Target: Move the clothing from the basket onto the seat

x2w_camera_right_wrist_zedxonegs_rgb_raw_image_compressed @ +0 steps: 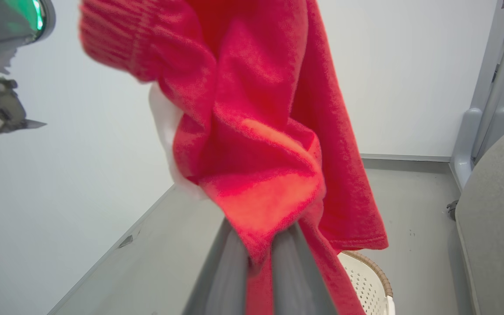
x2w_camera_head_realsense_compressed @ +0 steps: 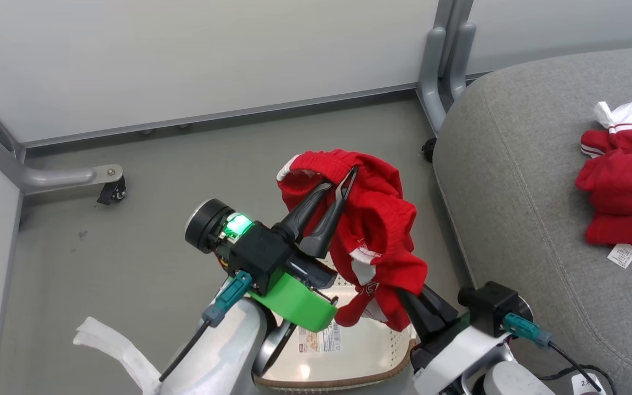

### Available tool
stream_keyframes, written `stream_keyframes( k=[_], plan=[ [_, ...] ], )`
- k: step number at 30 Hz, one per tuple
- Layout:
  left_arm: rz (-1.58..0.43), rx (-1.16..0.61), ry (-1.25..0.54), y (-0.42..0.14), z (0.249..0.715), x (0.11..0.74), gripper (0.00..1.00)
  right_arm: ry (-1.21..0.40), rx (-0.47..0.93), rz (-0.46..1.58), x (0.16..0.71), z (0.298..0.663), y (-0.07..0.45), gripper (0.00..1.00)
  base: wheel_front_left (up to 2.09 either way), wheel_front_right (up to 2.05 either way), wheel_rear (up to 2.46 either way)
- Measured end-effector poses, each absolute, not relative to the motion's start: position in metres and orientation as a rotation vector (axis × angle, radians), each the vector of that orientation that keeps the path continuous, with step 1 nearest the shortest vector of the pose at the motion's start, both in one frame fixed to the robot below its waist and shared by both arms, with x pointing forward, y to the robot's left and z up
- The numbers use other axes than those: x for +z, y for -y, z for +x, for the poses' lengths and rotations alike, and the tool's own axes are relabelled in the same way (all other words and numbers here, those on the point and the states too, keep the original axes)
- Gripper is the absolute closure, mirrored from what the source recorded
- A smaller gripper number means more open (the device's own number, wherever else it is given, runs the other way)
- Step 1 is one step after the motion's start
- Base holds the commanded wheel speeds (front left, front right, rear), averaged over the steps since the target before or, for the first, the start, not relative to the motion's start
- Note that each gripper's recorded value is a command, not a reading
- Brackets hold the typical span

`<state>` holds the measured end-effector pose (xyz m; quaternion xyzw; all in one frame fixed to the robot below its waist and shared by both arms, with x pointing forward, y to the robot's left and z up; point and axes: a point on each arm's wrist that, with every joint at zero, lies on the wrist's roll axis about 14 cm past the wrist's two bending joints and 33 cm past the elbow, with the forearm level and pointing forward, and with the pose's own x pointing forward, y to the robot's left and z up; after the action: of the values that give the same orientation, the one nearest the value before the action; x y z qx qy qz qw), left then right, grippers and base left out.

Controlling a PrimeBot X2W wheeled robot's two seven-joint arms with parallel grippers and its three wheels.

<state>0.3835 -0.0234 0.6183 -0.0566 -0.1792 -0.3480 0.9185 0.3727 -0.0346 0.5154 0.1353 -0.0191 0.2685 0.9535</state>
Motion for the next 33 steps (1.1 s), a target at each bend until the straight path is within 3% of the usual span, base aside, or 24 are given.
stream_keyframes(
  k=[2, 4, 27, 33],
  plan=[
    [-0.111, -0.709, 0.357, 0.022, 0.384, 0.614, 0.96, 0.038, 0.536, 0.277, 0.515, 0.372, 0.037, 1.0, 0.0, 0.0, 0.0],
    [-0.1, -0.7, 0.344, 0.02, 0.386, 0.61, 0.0, 0.041, 0.528, 0.278, 0.515, 0.371, 0.04, 1.0, 0.0, 0.0, 0.0],
    [-0.066, -0.641, 0.236, 0.006, 0.393, 0.573, 0.0, 0.057, 0.493, 0.291, 0.518, 0.365, 0.049, 1.0, 0.0, 0.0, 0.0],
    [-0.054, -0.654, 0.003, 0.007, 0.385, 0.51, 0.0, 0.056, 0.491, 0.295, 0.518, 0.364, 0.049, 1.0, 0.0, 0.0, 0.0]
  ],
)
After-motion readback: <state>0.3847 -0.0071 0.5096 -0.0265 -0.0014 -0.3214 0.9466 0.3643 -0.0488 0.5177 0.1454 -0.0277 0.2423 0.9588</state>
